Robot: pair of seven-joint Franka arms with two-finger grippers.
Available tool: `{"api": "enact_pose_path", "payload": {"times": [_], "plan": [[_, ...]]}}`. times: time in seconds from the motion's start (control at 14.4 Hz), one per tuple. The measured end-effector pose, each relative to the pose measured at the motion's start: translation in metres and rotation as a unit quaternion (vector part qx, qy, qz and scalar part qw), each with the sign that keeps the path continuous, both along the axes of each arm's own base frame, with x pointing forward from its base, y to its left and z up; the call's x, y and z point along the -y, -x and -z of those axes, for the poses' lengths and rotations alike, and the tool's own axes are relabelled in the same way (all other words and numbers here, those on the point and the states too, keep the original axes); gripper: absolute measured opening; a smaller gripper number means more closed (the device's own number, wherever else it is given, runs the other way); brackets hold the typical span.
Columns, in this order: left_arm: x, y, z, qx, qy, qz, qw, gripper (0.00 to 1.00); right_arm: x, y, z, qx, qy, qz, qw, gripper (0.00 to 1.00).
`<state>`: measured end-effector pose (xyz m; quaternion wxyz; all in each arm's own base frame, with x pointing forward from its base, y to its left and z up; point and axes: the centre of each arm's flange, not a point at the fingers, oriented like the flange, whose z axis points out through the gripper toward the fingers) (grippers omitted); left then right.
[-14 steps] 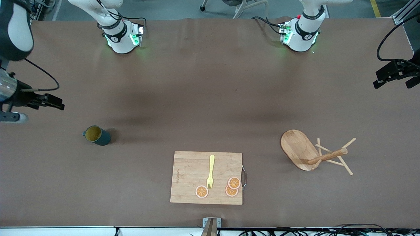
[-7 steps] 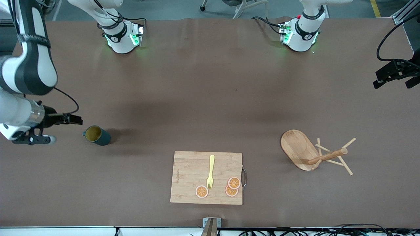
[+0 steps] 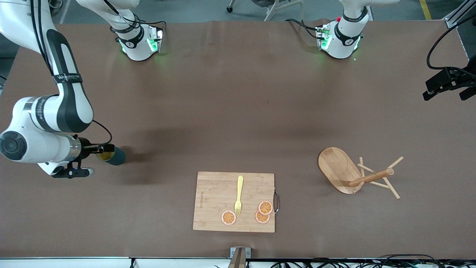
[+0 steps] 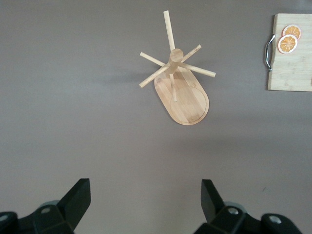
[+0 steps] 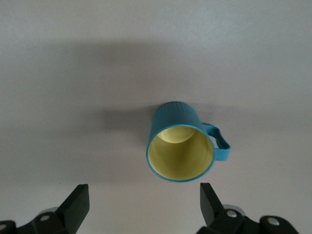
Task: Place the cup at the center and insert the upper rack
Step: 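Close the right gripper around the teal mug's body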
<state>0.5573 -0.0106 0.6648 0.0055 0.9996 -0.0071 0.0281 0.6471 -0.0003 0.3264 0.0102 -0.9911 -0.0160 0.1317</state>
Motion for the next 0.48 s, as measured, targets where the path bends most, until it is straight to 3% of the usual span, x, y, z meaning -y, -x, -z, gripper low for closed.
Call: {"api": "enact_pose_path", "payload": {"times": [0.35,0.48], "plan": [[0.000,0.000,0.000,0.000,0.000,0.000,1.000,1.00,0.002,-0.002,0.032,-0.011,0.000,0.001,1.000,0.97],[0.000,0.000,0.000,0.000,0.000,0.000,1.000,1.00,0.002,-0.004,0.048,-0.014,-0.001,0.001,1.000,0.87]]}}
